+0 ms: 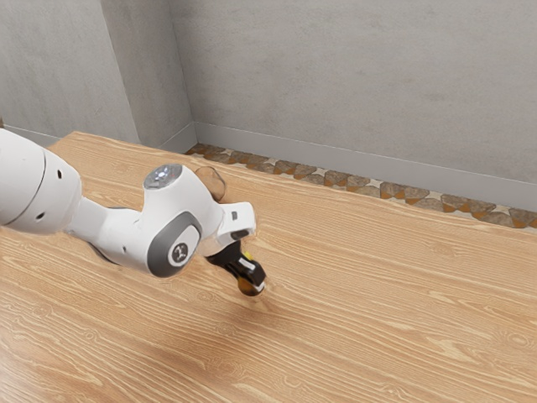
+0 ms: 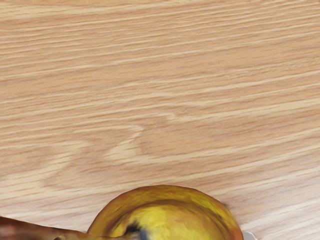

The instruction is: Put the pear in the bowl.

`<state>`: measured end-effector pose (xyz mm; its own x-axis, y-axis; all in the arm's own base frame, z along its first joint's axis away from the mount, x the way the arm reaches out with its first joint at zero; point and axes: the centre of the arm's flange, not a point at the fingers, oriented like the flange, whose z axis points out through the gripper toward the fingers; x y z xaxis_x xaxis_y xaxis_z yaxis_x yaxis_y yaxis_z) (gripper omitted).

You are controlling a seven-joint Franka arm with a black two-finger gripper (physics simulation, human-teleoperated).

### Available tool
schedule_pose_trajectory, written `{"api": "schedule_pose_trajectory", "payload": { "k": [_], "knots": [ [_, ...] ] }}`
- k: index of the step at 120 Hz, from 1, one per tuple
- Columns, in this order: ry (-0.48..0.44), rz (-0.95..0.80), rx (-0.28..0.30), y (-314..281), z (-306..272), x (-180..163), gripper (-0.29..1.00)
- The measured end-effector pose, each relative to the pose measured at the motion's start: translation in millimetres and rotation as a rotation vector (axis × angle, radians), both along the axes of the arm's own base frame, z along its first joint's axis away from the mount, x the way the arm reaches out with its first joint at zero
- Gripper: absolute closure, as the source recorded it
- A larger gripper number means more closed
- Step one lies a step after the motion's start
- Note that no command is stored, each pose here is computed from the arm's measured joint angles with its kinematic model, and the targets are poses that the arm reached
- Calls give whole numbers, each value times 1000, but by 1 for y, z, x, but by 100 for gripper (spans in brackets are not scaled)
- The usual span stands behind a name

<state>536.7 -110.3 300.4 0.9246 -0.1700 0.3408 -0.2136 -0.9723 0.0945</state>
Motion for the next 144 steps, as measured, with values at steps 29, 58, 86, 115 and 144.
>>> {"api": "schedule_pose_trajectory", "payload": {
  "k": [29, 58, 86, 115, 144],
  "knots": [
    [5, 16, 47, 52, 27, 31, 40],
    [69, 51, 90, 133, 47, 68, 39],
    [149, 64, 120, 198, 47, 84, 39],
    [188, 56, 129, 247, 44, 92, 38],
    [235, 32, 133, 272, 26, 89, 38]
  ]
}}
